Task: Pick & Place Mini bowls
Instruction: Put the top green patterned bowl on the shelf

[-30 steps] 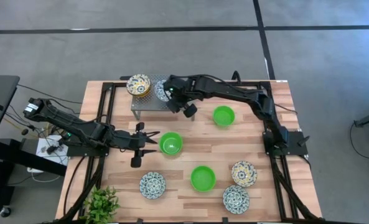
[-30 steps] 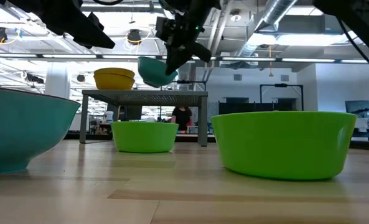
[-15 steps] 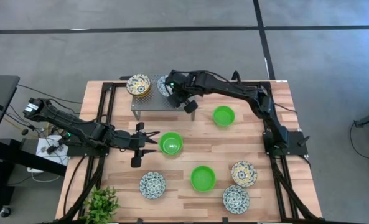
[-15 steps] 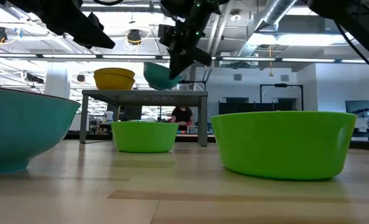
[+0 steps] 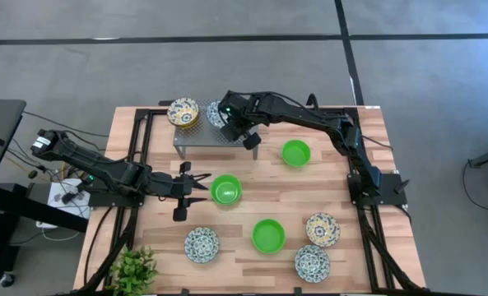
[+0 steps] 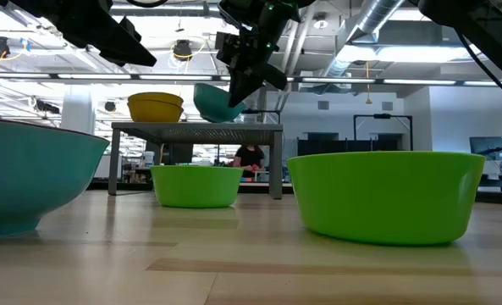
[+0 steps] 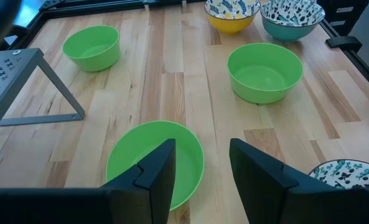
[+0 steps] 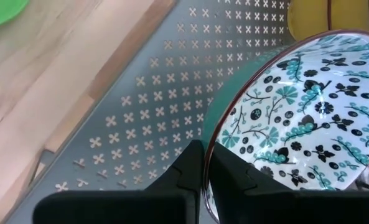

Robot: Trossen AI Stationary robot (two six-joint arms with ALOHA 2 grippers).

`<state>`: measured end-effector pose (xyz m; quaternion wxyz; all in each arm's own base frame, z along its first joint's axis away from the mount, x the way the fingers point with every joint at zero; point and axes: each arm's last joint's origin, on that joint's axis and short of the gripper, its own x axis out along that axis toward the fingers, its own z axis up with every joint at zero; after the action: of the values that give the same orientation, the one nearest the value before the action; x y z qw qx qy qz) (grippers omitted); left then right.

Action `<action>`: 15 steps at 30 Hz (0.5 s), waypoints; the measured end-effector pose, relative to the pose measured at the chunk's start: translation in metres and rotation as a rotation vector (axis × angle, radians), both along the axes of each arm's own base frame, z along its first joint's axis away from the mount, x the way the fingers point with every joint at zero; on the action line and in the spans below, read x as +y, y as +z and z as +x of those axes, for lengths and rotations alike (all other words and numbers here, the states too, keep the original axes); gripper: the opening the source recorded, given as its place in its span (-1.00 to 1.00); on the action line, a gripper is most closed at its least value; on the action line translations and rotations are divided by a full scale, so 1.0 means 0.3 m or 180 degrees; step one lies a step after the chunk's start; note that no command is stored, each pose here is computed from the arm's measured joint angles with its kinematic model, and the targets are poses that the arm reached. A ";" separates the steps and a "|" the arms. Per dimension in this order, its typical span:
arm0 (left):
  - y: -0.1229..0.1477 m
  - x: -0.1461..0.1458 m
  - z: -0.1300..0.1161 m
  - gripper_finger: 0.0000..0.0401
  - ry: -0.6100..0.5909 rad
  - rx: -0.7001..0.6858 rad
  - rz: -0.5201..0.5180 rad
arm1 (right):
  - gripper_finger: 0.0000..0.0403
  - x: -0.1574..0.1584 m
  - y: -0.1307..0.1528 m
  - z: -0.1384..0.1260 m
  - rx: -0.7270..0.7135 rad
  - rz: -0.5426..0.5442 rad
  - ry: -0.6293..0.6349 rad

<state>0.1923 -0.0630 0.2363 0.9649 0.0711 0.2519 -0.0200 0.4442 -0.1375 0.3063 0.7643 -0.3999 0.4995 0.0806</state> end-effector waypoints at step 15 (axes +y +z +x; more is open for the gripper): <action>0.000 0.000 0.000 -0.23 0.0001 0.0001 -0.0001 | -0.94 -0.004 0.000 -0.002 -0.0036 0.0113 -0.0035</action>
<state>0.1922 -0.0630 0.2362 0.9649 0.0710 0.2521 -0.0199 0.4436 -0.1387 0.3062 0.7745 -0.3840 0.4959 0.0830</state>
